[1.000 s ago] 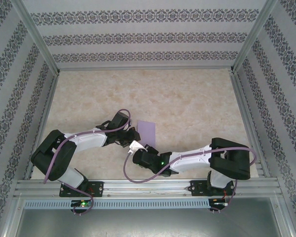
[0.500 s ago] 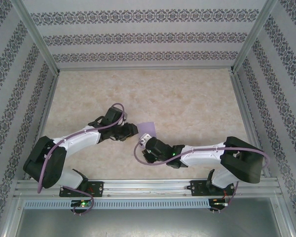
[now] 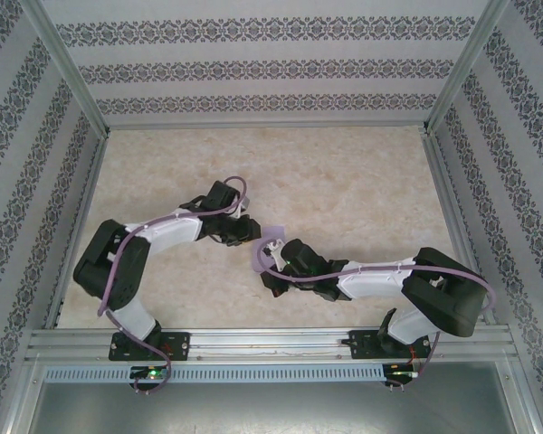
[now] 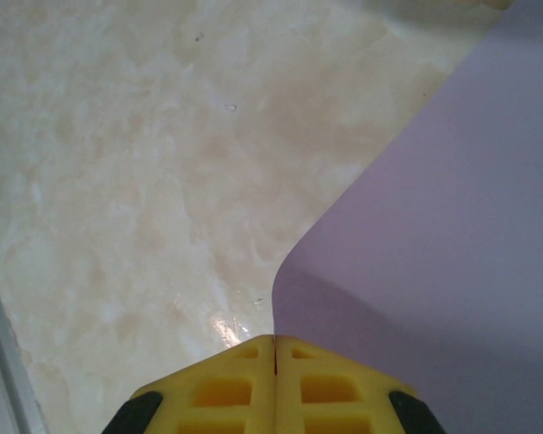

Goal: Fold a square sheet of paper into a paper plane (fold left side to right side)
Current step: Third fold the triangle at the center of the table.

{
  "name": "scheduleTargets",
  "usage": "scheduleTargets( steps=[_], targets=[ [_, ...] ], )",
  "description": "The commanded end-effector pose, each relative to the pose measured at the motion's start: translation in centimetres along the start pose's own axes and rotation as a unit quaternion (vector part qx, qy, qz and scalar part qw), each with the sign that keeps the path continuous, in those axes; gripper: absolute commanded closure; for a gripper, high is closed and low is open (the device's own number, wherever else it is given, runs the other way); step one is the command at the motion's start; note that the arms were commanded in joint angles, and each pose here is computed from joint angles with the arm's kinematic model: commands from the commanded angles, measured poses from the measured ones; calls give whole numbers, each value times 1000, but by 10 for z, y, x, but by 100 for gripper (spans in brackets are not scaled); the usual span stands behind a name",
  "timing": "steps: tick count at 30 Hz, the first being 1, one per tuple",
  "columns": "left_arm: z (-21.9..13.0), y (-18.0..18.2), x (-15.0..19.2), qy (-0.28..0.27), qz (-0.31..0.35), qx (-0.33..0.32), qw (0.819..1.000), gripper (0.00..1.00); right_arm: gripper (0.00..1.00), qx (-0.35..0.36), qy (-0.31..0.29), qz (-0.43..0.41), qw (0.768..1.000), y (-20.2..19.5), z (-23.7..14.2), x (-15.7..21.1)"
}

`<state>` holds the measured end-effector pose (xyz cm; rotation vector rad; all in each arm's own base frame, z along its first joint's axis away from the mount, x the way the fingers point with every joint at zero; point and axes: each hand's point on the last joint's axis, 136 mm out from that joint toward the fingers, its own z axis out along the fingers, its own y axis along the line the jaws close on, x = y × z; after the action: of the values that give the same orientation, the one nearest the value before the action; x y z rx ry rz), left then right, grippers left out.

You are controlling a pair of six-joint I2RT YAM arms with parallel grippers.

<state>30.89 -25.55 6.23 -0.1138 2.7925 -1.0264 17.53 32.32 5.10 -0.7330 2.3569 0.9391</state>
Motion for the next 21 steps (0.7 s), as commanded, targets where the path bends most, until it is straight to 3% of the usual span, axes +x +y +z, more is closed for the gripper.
scheduleTargets(
  steps=[1,21],
  targets=[
    [9,-5,0,29,20,14,999,78,100,-28,-3,24,999,5,1,1],
    [45,42,15,79,12,-62,995,86,100,-20,6,68,997,-6,7,2]
  ],
)
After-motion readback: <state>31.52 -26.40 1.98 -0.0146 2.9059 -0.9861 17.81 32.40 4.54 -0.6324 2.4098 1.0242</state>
